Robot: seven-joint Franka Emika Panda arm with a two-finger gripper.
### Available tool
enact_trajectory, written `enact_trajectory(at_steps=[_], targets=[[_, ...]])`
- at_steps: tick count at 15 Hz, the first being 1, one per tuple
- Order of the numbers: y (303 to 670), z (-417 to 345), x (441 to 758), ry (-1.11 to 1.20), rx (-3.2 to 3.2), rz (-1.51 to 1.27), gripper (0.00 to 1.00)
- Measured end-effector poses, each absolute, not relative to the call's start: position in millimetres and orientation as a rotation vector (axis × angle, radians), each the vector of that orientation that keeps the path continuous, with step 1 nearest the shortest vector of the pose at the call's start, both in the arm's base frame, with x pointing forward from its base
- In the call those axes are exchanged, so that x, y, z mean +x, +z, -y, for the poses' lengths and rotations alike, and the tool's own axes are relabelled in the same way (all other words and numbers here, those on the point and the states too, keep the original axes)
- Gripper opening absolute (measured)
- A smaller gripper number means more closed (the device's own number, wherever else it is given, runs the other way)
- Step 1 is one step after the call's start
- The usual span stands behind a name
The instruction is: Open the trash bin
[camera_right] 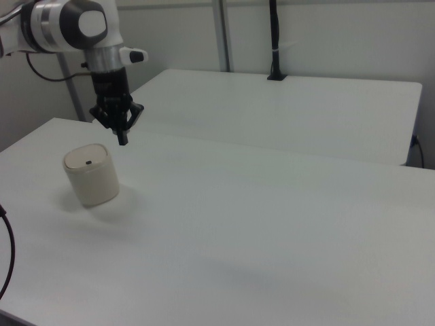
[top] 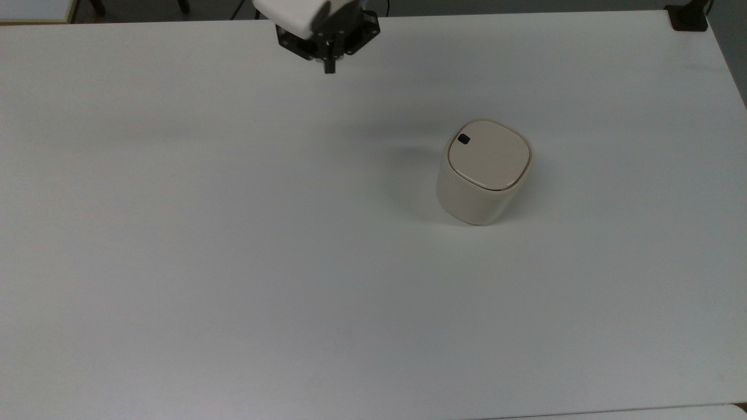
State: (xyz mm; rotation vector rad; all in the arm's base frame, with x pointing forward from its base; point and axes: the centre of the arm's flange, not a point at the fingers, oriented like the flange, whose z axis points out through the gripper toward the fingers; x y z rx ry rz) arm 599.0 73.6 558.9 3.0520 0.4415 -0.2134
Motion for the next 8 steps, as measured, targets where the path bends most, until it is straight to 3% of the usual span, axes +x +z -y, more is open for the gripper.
enact_trajectory(at_steps=[5,8], targets=[[518,-171,606,-0.191,2.935,-1.159,0.01],[497,-229,610,-0.112,2.868,-1.304,0.01]])
